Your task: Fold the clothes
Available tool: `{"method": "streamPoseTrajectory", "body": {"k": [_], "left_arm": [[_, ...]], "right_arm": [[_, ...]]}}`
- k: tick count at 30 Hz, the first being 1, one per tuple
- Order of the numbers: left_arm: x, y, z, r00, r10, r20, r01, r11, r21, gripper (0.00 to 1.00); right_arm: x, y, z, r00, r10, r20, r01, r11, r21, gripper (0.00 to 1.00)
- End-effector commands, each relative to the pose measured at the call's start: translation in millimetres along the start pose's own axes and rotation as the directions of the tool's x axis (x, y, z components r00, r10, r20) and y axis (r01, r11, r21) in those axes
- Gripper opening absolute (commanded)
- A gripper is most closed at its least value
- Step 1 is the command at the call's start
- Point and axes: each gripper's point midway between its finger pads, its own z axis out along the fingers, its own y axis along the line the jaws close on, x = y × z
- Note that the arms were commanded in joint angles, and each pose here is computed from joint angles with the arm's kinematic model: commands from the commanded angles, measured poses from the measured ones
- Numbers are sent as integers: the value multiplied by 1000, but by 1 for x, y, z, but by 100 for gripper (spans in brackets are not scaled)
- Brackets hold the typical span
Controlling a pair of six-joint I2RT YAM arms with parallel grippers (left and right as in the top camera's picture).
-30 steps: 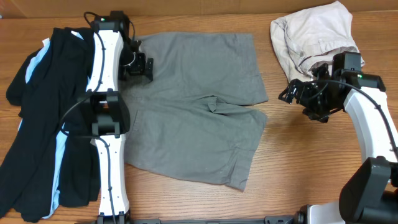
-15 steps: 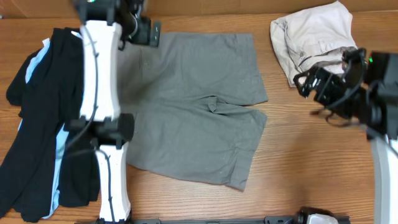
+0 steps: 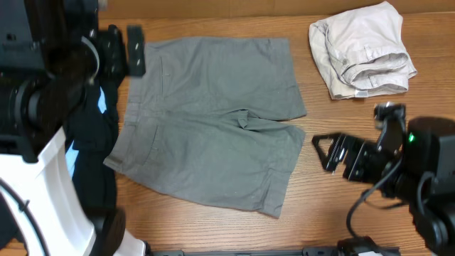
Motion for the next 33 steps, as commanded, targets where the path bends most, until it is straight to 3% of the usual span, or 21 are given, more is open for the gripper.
{"method": "streamPoseTrajectory", "body": {"k": [1,5,10,16,20,22,25,30,33], "left_arm": [[31,33,5,990,-116,-83,99,978,-185,100],[85,58,18,947,-231,-222,157,940,-304,100],[151,59,57,872,-293,-391,177,935,-306,100],[217,66,114,797,-358,-487,187,912,-364,100],[260,91,147,737,-497,-459,284,843,-456,100],[280,109,160,710,-558,-430,334,804,-492,95],[300,129,178,673,-636,-377,433,753,-495,80],[317,128,209,658,-665,-352,523,741,-421,64],[333,125,221,633,-686,-360,540,723,-431,60]], "right_arm": [[21,-14,23,995,56,-86,-50,997,65,100],[48,-22,53,983,82,-166,-65,992,104,100],[78,-25,88,967,89,-238,-55,988,144,100],[100,-24,122,945,46,-325,19,981,194,100],[103,-25,139,934,62,-352,19,975,222,100],[106,-27,145,925,68,-374,23,972,235,100],[110,-31,154,913,81,-401,29,965,261,96],[114,-35,162,901,94,-424,36,957,289,89],[117,-39,165,893,104,-437,38,952,305,86]]}}
